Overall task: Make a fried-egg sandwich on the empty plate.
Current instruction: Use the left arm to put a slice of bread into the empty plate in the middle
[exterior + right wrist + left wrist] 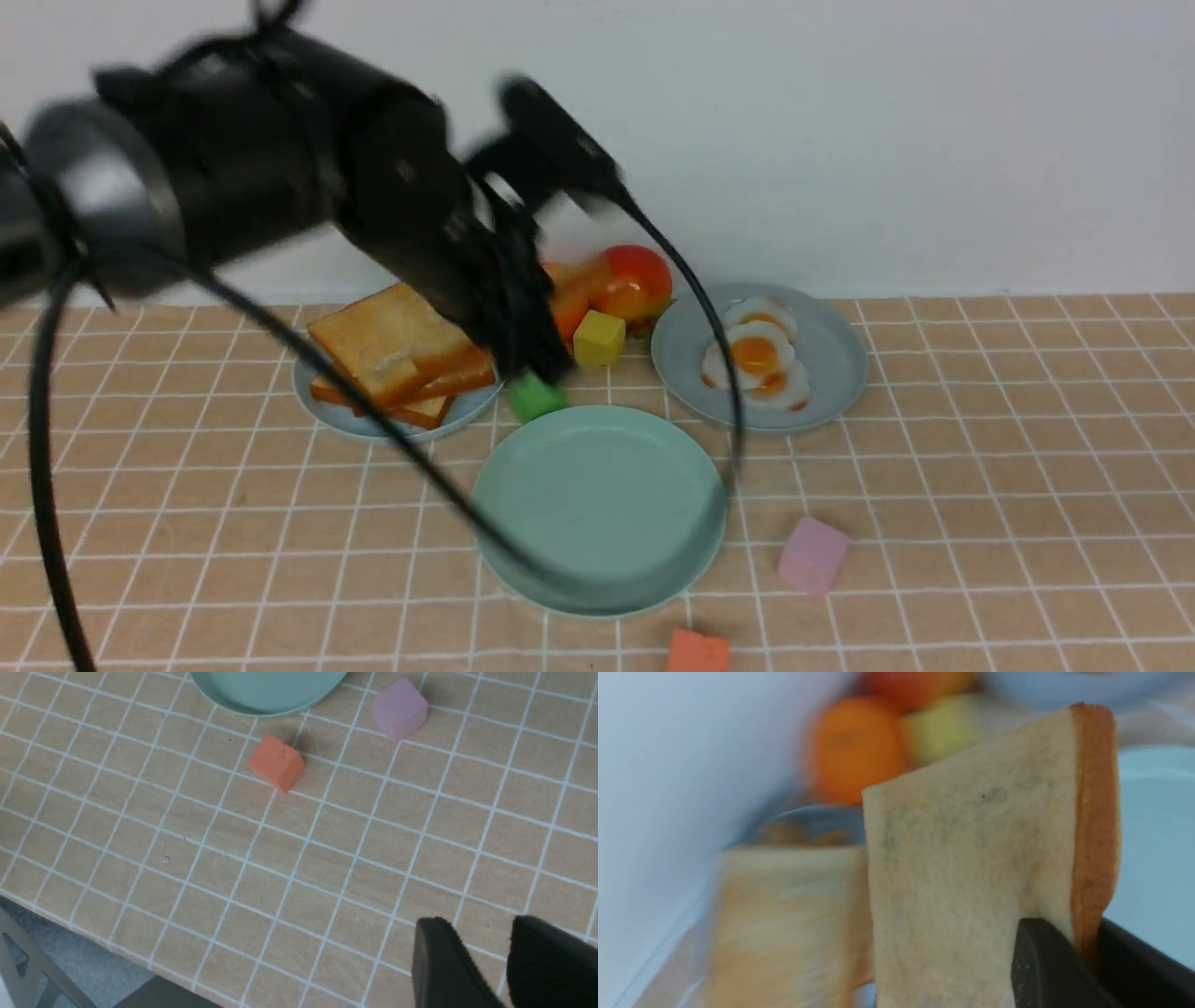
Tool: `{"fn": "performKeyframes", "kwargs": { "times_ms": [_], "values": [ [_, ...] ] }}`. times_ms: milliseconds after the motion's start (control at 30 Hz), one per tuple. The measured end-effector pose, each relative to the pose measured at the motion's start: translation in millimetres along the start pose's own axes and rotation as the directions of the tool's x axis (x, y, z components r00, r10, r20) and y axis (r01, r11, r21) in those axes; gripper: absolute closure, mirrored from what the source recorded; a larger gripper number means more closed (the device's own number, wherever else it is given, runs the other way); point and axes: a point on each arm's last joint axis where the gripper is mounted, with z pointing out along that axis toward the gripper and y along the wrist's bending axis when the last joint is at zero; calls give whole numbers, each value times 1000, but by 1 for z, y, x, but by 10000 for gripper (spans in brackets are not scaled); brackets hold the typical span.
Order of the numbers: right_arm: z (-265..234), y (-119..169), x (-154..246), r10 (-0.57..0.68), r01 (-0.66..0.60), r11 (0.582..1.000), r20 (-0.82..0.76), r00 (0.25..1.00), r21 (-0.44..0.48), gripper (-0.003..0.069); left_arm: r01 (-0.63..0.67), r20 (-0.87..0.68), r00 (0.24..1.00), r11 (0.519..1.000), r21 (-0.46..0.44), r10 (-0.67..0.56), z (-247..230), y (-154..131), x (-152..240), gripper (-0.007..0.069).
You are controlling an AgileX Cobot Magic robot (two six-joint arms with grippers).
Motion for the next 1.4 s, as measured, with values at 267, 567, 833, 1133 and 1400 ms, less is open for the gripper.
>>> {"fn": "performKeyframes", "kwargs": {
  "times_ms": [267, 567, 833, 1133, 1400],
  "values": [
    [0, 0, 2, 0, 0, 1000, -25, 1000, -3, 424, -236, -62, 968, 967, 93, 242, 43, -68, 19, 547],
    [0, 3, 3, 10, -11, 999, -32, 999, -34, 424, -277, -37, 959, 957, 85, 281, 70, -75, 22, 547],
    [0, 4, 3, 13, -15, 999, -32, 999, -44, 421, -273, -22, 961, 958, 81, 276, 74, -75, 21, 532],
    [0, 4, 3, 15, -16, 999, -35, 999, -43, 421, -254, -37, 965, 963, 95, 258, 73, -76, 23, 193],
    [0, 4, 3, 15, -16, 999, -35, 999, -43, 419, -100, -66, 992, 981, 164, 112, 42, -76, 20, 41]
  ]
}}
